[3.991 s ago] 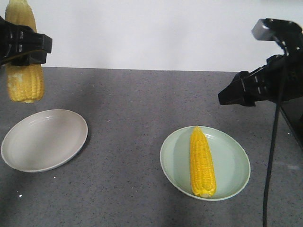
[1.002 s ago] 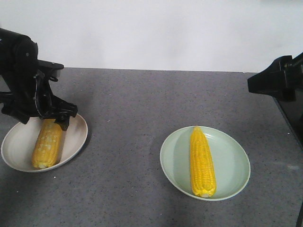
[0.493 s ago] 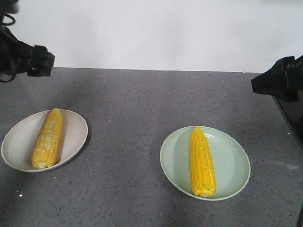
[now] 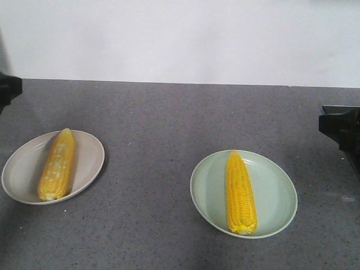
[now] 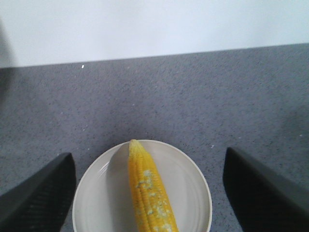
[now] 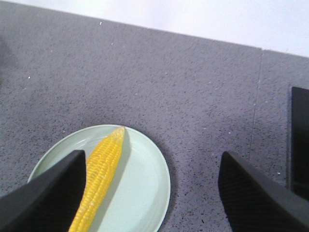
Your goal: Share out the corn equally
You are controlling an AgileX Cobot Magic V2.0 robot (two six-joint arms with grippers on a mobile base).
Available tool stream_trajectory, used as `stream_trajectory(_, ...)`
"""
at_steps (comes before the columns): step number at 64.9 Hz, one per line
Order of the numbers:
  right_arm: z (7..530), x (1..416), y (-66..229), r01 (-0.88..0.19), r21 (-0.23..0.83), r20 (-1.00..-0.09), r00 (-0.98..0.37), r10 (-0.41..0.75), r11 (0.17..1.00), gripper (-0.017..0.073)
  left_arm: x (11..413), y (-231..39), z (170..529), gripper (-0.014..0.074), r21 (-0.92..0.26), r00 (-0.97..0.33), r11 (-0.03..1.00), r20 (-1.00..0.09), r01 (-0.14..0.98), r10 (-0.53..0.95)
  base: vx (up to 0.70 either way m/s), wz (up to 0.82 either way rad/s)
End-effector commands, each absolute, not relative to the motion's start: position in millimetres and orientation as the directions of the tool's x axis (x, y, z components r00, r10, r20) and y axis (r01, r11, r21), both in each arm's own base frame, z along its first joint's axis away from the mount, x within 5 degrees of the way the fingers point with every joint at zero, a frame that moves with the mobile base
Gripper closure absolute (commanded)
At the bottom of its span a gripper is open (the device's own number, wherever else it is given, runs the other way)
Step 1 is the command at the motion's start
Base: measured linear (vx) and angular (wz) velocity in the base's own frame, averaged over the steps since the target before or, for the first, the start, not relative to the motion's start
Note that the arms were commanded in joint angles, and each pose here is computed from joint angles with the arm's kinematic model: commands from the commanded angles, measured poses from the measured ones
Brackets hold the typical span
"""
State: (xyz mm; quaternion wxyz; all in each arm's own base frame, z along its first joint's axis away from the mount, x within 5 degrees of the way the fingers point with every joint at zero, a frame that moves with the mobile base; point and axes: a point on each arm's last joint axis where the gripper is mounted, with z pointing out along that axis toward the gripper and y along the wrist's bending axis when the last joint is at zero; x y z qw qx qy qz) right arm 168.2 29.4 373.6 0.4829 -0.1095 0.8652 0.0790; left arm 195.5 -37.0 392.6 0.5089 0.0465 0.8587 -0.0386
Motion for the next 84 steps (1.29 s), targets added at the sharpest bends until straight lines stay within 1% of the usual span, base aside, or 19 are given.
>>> stream_trajectory(1, 381.5, 157.3, 25.0, -0.228, 0.007, -0.923, -0.376, -0.082, 0.974, 0.0014, 172.8, -34.2, 398.2, 0.0008, -0.036, -0.284, 0.988, -0.959, 0.152, 0.009, 0.0, 0.0)
stream_trajectory(10, 365.2, 141.0, 22.1, -0.208, 0.001, -0.942, -0.327, -0.069, 0.978, 0.0014, 146.1, -29.3, 372.5, 0.0008, -0.034, -0.215, 0.985, -0.977, 0.17, 0.003, 0.0, 0.0)
stream_trajectory(25, 332.5, 120.6, 17.1, -0.168, -0.012, -0.97, -0.236, -0.052, 0.986, 0.0015, 114.5, -23.8, 346.2, 0.0008, -0.027, -0.088, 0.98, -0.996, 0.195, -0.01, 0.0, 0.0)
stream_trajectory(34, 323.0, 115.2, 15.2, -0.156, -0.038, -0.979, -0.192, -0.068, 0.987, 0.0035, 106.9, -22.4, 338.8, 0.0008, -0.027, -0.062, 0.98, -0.998, 0.2, -0.015, 0.0, 0.0)
stream_trajectory(41, 322.5, 114.5, 15.1, -0.159, -0.065, -0.978, -0.184, -0.095, 0.985, 0.0078, 106.1, -22.1, 337.9, 0.0027, -0.027, -0.07, 0.98, -0.997, 0.198, -0.014, 0.0, 0.0)
stream_trajectory(48, 322.5, 114.5, 15.1, -0.161, -0.072, -0.978, -0.182, -0.101, 0.984, 0.016, 106.1, -22.1, 337.9, 0.0116, -0.027, -0.07, 0.98, -0.997, 0.198, -0.014, 0.0, 0.0)
stream_trajectory(51, 322.5, 114.5, 15.1, -0.161, -0.072, -0.978, -0.182, -0.101, 0.984, 0.0214, 106.1, -22.1, 337.9, 0.019, -0.027, -0.07, 0.98, -0.997, 0.198, -0.014, 0.0, 0.0)
stream_trajectory(53, 322.5, 114.5, 15.1, -0.161, -0.072, -0.978, -0.182, -0.101, 0.984, 0.0249, 106.1, -22.1, 337.9, 0.0223, -0.027, -0.07, 0.98, -0.997, 0.198, -0.014, 0.0, 0.0)
stream_trajectory(59, 322.5, 114.5, 15.1, -0.161, -0.072, -0.978, -0.182, -0.101, 0.984, 0.0375, 106.1, -22.0, 337.8, 0.0382, -0.027, -0.071, 0.98, -0.997, 0.197, -0.014, 0.0, 0.0)
stream_trajectory(60, 322.5, 114.5, 15.1, -0.161, -0.072, -0.978, -0.182, -0.101, 0.984, 0.0395, 106.0, -22.0, 337.6, 0.0421, -0.027, -0.073, 0.98, -0.997, 0.197, -0.013, 0.0, 0.0)
stream_trajectory(61, 322.5, 114.5, 15.1, -0.161, -0.072, -0.978, -0.182, -0.101, 0.984, 0.0425, 106.0, -22.0, 337.5, 0.0435, -0.027, -0.074, 0.98, -0.997, 0.197, -0.013, 0.0, 0.0)
stream_trajectory(64, 322.5, 114.5, 15.1, -0.161, -0.072, -0.978, -0.182, -0.101, 0.984, 0.0484, 106.0, -21.9, 337.2, 0.054, -0.027, -0.078, 0.98, -0.997, 0.196, -0.012, 0.0, 0.0)
stream_trajectory(66, 322.5, 114.5, 15.1, -0.161, -0.072, -0.978, -0.182, -0.101, 0.984, 0.0531, 106.0, -21.9, 337.0, 0.0591, -0.027, -0.08, 0.98, -0.997, 0.196, -0.012, 0.0, 0.0)
stream_trajectory(69, 322.4, 114.5, 15.1, -0.161, -0.07, -0.978, -0.184, -0.099, 0.985, 0.0577, 106.0, -21.9, 337.0, 0.0603, -0.027, -0.08, 0.98, -0.997, 0.196, -0.012, 0.0, 0.0)
stream_trajectory(84, 321.9, 114.4, 15.2, -0.163, -0.069, -0.977, -0.189, -0.1, 0.984, 0.0569, 106.0, -21.9, 336.9, 0.0601, -0.029, -0.082, 0.98, -0.997, 0.196, -0.013, 0.0, 0.0)
